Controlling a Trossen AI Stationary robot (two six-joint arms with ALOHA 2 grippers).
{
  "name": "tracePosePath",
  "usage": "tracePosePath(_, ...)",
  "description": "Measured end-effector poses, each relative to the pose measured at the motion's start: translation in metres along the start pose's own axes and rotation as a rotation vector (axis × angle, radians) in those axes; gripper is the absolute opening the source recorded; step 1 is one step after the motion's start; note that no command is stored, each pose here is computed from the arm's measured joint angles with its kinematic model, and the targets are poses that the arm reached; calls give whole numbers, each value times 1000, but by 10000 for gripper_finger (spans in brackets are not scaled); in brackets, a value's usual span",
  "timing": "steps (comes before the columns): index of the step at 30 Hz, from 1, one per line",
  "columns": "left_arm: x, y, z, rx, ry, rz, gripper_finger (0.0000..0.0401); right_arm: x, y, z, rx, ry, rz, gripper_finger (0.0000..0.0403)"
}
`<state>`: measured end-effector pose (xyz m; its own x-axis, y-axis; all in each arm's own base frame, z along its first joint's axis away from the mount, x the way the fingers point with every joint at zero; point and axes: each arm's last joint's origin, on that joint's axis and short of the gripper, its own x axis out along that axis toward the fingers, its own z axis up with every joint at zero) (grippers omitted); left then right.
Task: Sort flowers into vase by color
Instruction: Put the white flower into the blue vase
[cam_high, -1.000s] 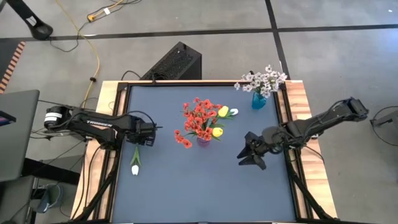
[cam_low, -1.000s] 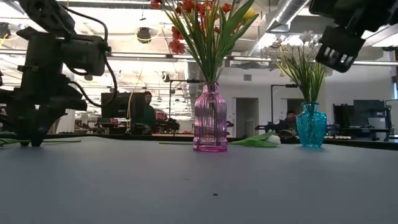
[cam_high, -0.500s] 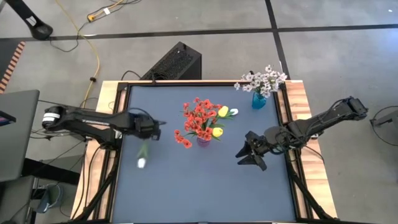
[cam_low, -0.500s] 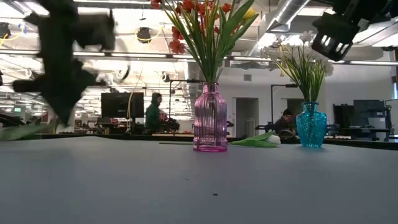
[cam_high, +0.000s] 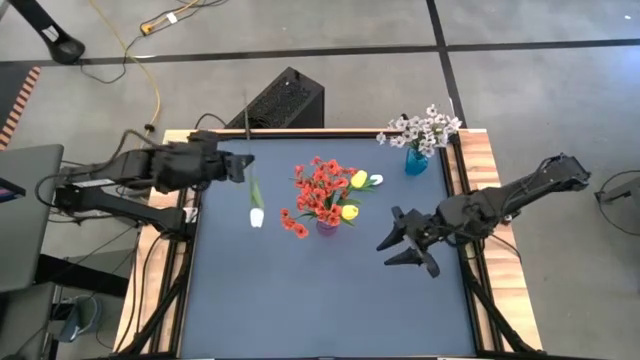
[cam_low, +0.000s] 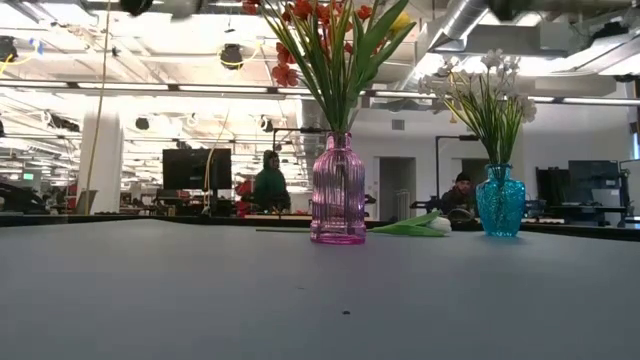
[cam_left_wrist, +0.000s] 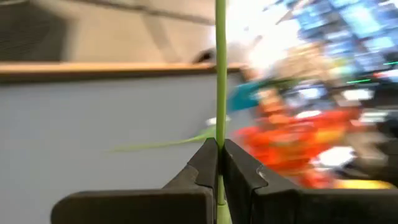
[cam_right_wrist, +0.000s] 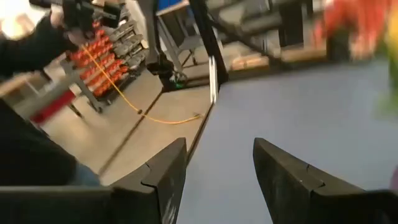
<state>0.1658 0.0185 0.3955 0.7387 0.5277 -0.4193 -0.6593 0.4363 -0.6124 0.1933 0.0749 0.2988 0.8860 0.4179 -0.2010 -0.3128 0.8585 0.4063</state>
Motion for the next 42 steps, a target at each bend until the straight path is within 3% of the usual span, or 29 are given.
tracePosePath(6,-10,-45,16,-23,-9,-497,0,-16,23,55,-381,-139,-36,193)
tracePosePath(12,0,-87,7,-43,-4,-846,0,-35,45,106,-759,-298,-86,176)
tracePosePath(16,18,-114,-11,-72,12,-1024,0,-35,55,138,-966,-351,-146,173)
tracePosePath(21,47,-136,-36,-176,4,-1109,0,-15,61,156,-1260,-160,-311,179)
tracePosePath(27,80,-146,-61,-277,76,-1145,0,16,70,164,-1576,124,-666,181)
tracePosePath(29,85,-147,-65,-294,92,-1143,0,19,72,166,-1649,189,-736,179)
tracePosePath(42,95,-145,-76,-320,171,-1072,0,30,61,167,-1762,295,-776,151)
